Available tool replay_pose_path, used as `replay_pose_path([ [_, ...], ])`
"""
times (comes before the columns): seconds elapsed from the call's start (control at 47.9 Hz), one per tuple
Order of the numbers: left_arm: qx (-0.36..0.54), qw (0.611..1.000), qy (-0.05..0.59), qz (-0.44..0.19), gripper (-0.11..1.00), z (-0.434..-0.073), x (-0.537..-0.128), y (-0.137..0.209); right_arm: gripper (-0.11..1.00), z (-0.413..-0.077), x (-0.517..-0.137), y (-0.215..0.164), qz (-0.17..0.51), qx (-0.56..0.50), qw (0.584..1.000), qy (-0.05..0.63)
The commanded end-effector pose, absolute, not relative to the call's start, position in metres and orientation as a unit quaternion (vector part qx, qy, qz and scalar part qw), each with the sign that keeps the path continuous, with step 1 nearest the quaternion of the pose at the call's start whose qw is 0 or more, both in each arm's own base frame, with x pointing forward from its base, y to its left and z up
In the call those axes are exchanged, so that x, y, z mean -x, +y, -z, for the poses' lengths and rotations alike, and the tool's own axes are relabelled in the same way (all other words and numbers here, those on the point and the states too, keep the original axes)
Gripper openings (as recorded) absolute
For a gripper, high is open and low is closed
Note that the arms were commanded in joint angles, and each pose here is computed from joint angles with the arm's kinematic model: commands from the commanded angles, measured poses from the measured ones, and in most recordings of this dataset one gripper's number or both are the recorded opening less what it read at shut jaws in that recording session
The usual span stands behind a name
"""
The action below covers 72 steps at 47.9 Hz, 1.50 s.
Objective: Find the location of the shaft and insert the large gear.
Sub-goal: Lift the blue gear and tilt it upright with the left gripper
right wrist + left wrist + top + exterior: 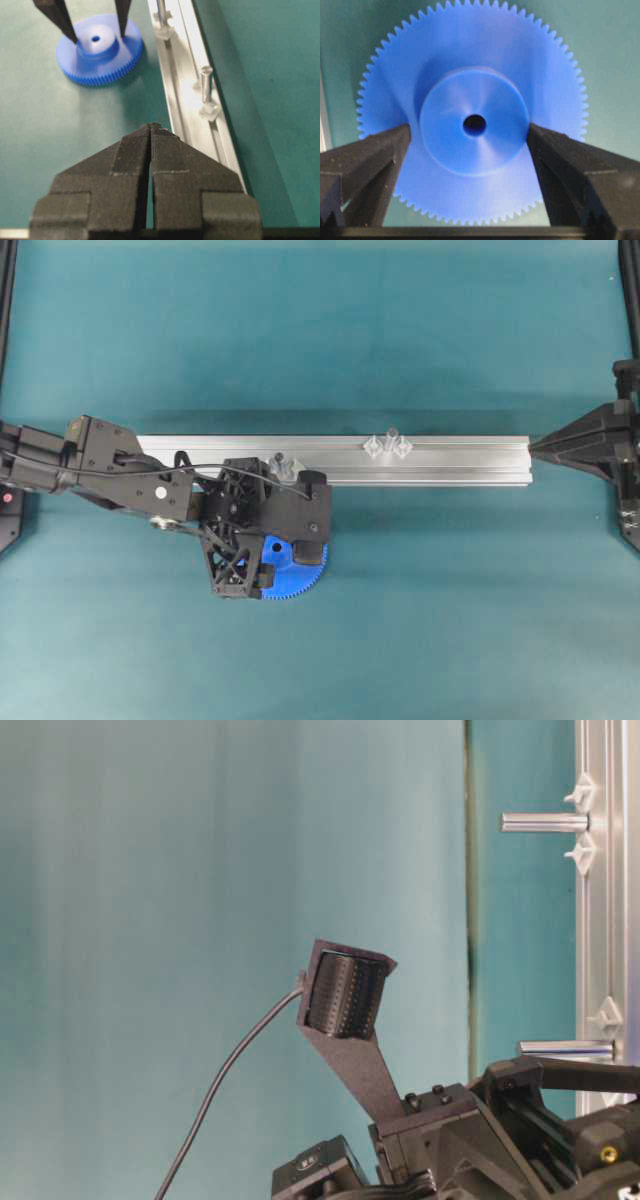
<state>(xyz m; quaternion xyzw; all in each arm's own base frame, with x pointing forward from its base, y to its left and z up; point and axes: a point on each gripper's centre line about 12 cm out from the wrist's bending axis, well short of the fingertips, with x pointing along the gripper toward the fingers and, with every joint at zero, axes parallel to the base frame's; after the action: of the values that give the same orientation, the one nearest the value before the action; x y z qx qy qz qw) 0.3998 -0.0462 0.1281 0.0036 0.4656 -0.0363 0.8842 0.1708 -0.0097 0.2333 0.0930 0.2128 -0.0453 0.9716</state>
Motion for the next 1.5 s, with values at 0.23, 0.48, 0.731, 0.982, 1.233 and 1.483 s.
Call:
replay_pose_path([
  [0.23, -0.002, 0.893, 0.449, 0.038, 0.93, -0.139, -0.408, -0.048, 0.01, -0.236, -0.172, -0.01, 0.046, -0.099, 0.972, 0.207],
  [0.48, -0.001, 0.891, 0.453, 0.037, 0.93, -0.134, -0.408, -0.048, 0.01, -0.235, -0.172, -0.01, 0.046, -0.1, 0.973, 0.204],
  [0.731, 0.016, 0.886, 0.463, 0.027, 0.92, -0.126, -0.408, -0.048, 0.01, -0.235, -0.172, -0.01, 0.046, -0.1, 0.973, 0.203],
  [0.982, 0.021, 0.877, 0.479, 0.021, 0.8, -0.123, -0.404, -0.047, 0.01, -0.235, -0.172, -0.01, 0.046, -0.1, 0.973, 0.203],
  [1.233, 0.019, 0.885, 0.465, 0.025, 0.72, -0.135, -0.406, -0.048, 0.01, -0.235, -0.172, -0.01, 0.046, -0.1, 0.973, 0.203],
  [1.483, 0.013, 0.905, 0.425, 0.031, 0.72, -0.168, -0.415, -0.047, 0.01, -0.233, -0.172, -0.01, 0.046, -0.099, 0.973, 0.204],
])
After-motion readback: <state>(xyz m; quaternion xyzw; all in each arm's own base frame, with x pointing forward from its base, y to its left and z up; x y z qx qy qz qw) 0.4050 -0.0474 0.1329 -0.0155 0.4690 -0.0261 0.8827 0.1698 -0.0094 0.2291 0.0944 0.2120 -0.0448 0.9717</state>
